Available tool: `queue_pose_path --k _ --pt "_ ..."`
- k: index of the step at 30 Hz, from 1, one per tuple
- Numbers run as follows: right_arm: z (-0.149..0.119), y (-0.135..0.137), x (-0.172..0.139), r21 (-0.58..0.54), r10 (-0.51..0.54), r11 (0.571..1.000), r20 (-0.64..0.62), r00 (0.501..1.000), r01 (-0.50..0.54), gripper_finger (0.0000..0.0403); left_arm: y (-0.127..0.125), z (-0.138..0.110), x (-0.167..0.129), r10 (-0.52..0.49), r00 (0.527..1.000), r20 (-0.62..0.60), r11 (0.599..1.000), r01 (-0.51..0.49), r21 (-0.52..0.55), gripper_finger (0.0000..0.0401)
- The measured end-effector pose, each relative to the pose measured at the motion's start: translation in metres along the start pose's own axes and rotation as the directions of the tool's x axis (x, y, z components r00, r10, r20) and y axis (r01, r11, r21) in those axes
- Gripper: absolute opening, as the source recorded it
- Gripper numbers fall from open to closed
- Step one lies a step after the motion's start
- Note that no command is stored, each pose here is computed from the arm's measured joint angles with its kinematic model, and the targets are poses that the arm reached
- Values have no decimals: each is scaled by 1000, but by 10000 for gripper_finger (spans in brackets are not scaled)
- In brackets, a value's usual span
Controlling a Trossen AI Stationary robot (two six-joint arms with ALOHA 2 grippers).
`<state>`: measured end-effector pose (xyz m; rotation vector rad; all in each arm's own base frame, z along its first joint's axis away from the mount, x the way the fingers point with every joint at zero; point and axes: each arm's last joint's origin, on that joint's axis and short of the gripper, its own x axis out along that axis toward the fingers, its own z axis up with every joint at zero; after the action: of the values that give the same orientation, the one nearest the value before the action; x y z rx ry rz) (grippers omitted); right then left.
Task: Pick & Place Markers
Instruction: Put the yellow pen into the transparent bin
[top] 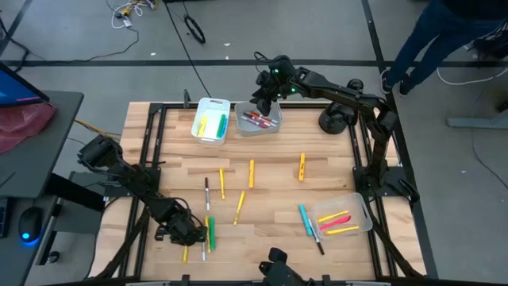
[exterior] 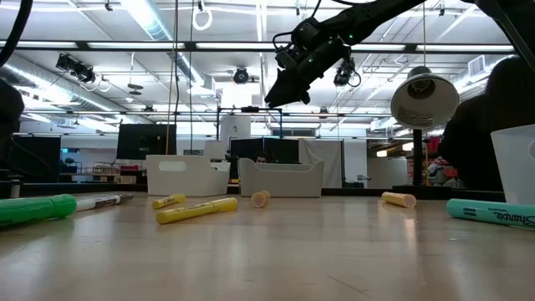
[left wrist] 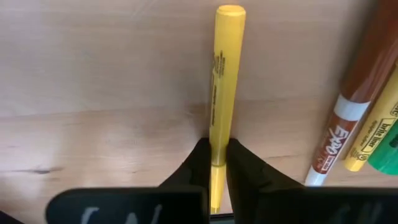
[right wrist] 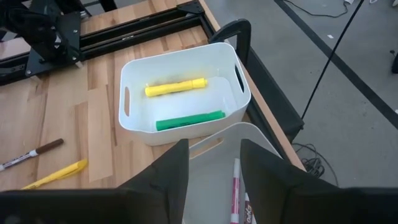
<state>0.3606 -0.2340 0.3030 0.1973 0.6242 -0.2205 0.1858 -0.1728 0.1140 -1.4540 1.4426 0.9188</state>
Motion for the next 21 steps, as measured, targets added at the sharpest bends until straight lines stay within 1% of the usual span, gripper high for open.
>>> queue_pose_path --k 3,7,10,14,16,18,21 --pt "0 0 -1 3 0 1000 -1 1000 0 144 1 0 -4 -15 1000 7 1000 15 3 26" --pt "2 1 -3 22 2 1000 6 1000 -2 144 8 4 -19 -40 997 65 999 40 1 25" --pt "2 2 -4 24 3 1000 8 1000 -3 144 18 11 -36 -44 989 143 999 46 -10 25" --pt "0 4 -4 35 71 997 -1 997 -71 144 26 19 -73 -146 967 207 989 144 26 25" --pt "-1 7 -4 68 124 990 -15 992 -123 144 32 28 -92 -207 941 267 978 195 73 25" --pt "-3 12 -3 97 175 980 -30 984 -171 144 35 37 -113 -311 898 310 950 282 135 25" --pt "-6 26 0 112 260 961 -69 963 -251 144 39 52 -139 -449 805 388 890 367 270 25"
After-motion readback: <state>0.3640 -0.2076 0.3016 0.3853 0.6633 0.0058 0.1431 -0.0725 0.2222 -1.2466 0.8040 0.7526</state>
